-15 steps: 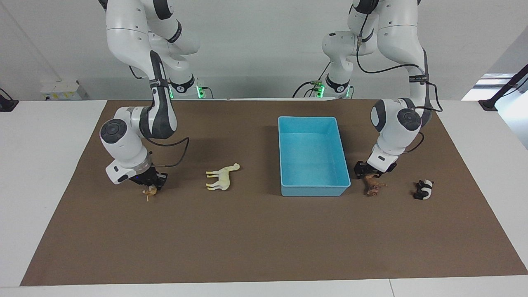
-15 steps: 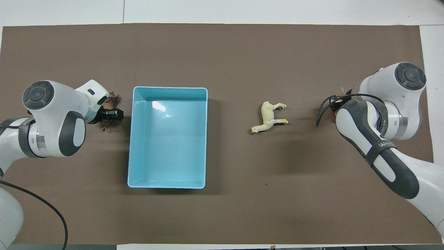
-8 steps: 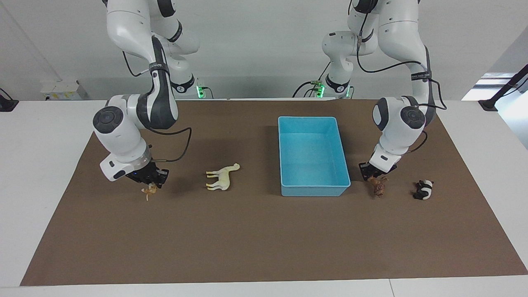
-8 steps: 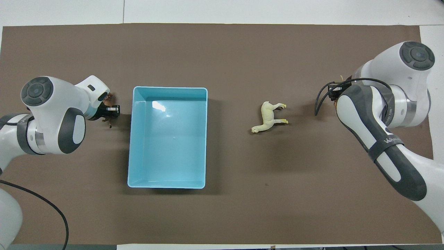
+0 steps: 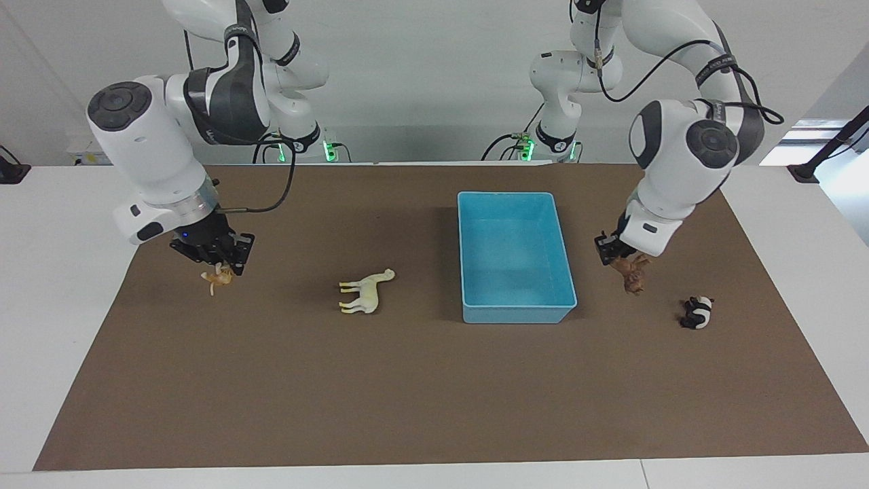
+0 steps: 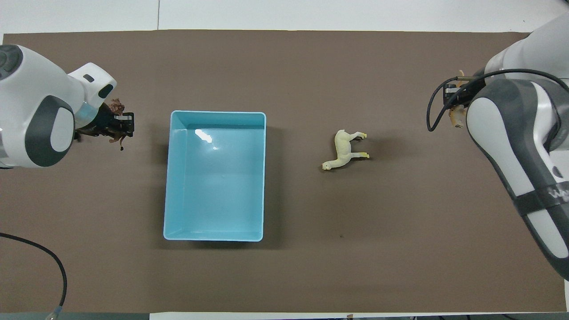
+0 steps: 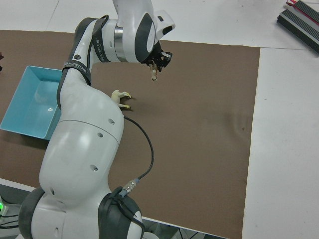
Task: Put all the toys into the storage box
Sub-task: 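Lift the brown horse with the left gripper while the right gripper lifts the tiger, then drop the horse into the box while the right gripper carries the tiger over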
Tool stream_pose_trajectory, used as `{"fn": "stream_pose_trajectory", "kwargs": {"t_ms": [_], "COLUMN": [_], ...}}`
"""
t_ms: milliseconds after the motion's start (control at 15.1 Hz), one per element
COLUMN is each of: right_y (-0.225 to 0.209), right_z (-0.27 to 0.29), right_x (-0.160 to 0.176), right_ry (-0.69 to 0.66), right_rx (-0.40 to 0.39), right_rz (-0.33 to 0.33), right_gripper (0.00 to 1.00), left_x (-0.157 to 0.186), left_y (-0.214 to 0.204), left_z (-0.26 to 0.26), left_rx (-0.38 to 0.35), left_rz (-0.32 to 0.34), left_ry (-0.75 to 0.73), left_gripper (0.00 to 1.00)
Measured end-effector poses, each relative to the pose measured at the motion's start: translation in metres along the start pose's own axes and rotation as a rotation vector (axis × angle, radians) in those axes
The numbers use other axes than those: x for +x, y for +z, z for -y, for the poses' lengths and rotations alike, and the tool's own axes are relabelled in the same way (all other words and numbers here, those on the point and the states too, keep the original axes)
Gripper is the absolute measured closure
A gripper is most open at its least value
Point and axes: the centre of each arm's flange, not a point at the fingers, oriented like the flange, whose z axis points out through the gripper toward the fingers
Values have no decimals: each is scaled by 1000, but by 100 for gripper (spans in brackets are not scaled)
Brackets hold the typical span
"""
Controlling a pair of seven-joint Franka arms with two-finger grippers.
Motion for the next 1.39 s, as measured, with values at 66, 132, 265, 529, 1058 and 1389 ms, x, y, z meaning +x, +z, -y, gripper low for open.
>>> {"fn": "stream_pose_trajectory", "kwargs": {"t_ms": [66,132,265,529,1058,1389], "right_y": [-3,-5,-7,-13,-47,-52], "right_z": [0,0,0,-1,175,360], "right_x": [0,0,0,-4,-55,-121], "right_ry": [0,0,0,2,71,49], "right_rx": [0,0,1,-1,32,78], "right_rz": [-1,-3,-4,12,-27,-72], "right_gripper": [74,74,74,74,74,74], "left_x": [-20,-38,-67,-79,-16,51], "left_y": [7,20,49,61,28,41], "left_z": [-31,-58,-89,-84,41,210], "left_rx": [8,8,10,24,29,29], "left_rz": [-1,-12,-24,-11,-68,-206], "left_ry": [-18,-25,-13,-16,145,227], "left_gripper": [66,66,63,38,0,0]}}
